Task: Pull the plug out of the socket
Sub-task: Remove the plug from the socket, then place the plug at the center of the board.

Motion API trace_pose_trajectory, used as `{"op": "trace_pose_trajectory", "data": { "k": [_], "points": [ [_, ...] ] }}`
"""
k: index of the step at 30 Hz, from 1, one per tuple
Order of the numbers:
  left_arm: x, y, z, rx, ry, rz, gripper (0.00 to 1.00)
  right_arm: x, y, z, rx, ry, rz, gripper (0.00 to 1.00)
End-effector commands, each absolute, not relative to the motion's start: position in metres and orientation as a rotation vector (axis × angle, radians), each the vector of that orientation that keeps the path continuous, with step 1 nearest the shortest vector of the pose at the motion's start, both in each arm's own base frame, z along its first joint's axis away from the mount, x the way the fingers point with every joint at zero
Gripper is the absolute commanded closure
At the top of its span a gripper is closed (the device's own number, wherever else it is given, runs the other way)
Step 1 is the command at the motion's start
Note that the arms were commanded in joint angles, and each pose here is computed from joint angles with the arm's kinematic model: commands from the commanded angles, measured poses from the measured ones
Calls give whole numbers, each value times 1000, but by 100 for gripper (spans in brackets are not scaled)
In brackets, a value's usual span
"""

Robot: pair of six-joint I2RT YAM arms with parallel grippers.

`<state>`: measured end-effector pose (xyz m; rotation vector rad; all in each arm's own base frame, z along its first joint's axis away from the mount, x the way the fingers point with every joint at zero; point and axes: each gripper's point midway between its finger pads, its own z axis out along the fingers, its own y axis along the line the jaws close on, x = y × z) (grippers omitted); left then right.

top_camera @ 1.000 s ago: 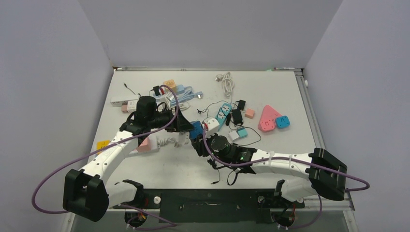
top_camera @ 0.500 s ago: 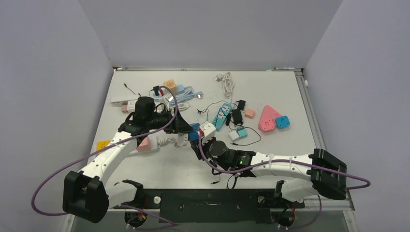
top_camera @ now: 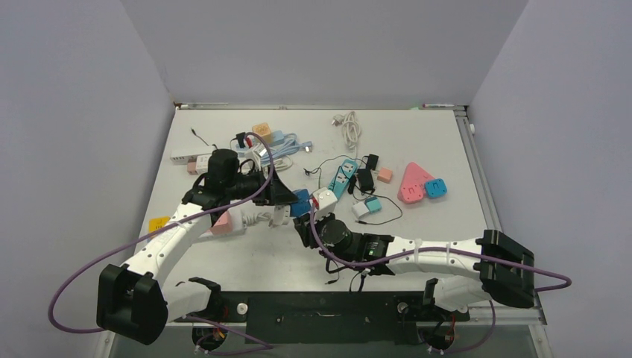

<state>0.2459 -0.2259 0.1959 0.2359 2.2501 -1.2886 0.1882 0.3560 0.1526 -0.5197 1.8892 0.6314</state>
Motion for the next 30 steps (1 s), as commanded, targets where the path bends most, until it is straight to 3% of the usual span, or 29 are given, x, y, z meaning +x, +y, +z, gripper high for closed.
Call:
{"op": "trace_pose_trajectory", "data": {
  "k": [1, 21, 30],
  "points": [
    [291, -206, 214, 198, 2083, -1077, 100, 187, 354, 178, -397, 1895, 721, 95],
    [296, -197, 218, 164, 2061, -1032, 100, 208, 327, 182, -317, 1907, 719, 95],
    [303, -173, 233, 103, 1998, -909, 100, 236, 280, 233, -310, 1840, 401, 95]
  ]
}}
